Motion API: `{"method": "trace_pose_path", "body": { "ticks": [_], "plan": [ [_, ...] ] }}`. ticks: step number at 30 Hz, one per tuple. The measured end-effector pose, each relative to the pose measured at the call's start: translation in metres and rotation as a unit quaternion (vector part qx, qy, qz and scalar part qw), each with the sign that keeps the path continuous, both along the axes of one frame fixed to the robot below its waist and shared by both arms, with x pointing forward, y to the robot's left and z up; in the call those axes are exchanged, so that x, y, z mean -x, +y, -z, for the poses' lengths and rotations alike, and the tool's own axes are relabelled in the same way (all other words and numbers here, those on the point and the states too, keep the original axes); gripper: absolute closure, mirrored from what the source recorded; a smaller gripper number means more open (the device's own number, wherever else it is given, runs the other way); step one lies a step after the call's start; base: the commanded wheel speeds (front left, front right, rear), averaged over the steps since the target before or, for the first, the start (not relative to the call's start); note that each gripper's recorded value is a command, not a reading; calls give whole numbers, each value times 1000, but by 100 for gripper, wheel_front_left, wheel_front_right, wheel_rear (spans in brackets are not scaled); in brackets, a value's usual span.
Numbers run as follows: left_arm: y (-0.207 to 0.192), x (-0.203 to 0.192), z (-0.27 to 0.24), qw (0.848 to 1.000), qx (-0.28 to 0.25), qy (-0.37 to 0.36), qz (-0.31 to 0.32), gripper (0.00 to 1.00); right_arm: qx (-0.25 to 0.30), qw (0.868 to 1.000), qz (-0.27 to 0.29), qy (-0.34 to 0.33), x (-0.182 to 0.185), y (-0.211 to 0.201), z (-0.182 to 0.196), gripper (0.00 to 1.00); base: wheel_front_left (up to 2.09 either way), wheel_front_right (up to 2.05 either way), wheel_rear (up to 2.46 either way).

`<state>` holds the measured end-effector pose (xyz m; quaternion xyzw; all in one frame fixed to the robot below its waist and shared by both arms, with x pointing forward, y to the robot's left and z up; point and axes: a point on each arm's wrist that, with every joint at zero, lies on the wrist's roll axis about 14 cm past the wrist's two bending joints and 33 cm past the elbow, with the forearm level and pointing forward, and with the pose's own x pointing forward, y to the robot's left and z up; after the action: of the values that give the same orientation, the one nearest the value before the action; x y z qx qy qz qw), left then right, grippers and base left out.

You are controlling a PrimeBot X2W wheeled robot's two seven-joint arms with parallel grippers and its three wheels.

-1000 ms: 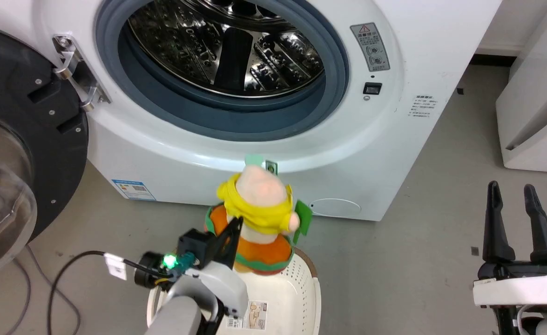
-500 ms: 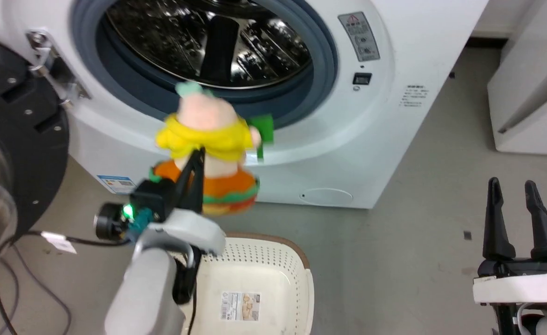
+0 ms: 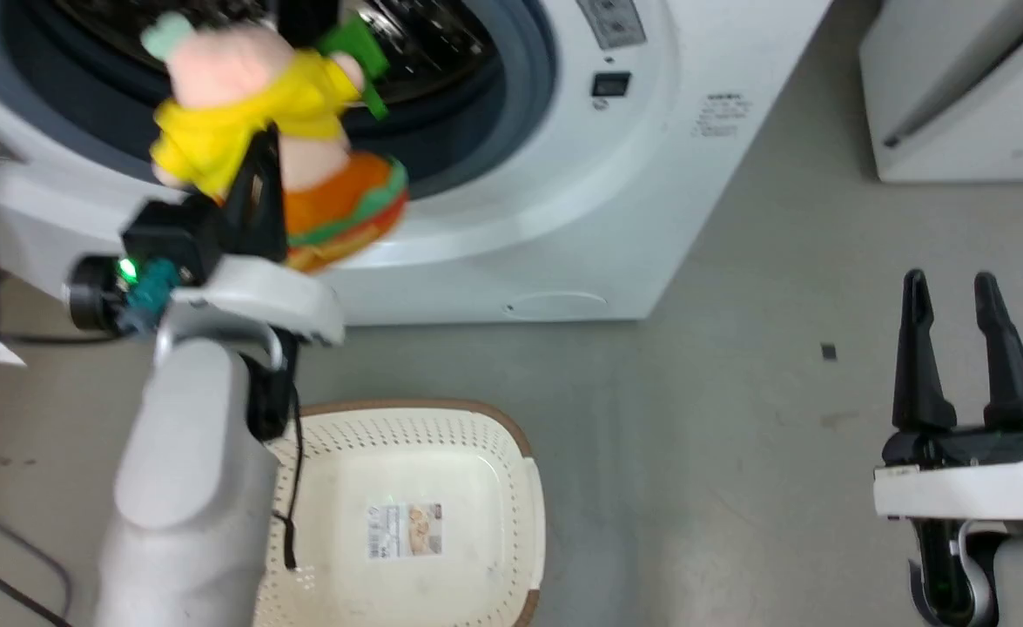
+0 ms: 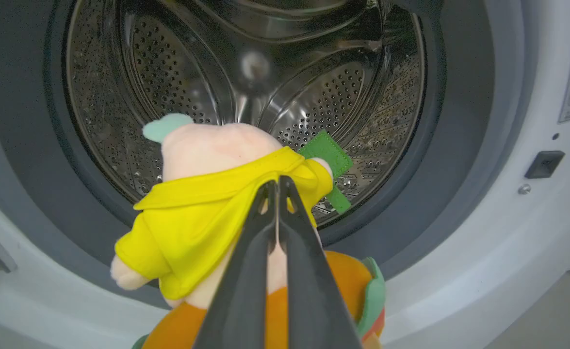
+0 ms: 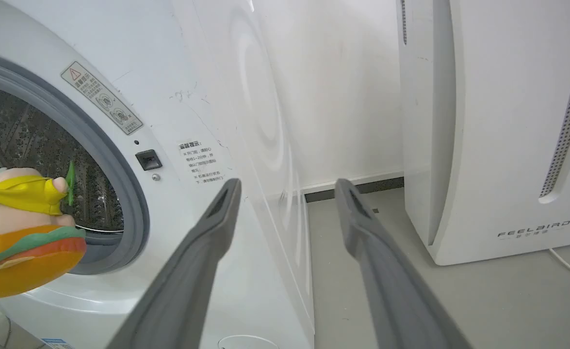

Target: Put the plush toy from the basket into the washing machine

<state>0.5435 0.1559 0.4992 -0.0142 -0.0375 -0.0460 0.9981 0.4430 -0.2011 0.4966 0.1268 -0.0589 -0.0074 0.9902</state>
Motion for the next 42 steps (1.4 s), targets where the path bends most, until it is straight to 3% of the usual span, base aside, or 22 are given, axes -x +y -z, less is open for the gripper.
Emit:
{"method": "trace_pose_path", "body": {
  "ticks": [18,27,41,42],
  "plan": [
    [-9,-102,37,1000,7,2,-7,100,7,999,36,34,-20,-30,34,0,0,0,0],
    [7,-151,48,999,12,-7,-32,100,11,997,52,58,-24,-43,55,0,0,0,0],
    [18,-190,53,999,8,-17,-49,100,19,995,56,81,-26,-48,74,0,0,0,0],
    [19,-190,56,999,6,-14,-50,24,19,995,56,81,-27,-48,75,0,0,0,0]
  ]
}}
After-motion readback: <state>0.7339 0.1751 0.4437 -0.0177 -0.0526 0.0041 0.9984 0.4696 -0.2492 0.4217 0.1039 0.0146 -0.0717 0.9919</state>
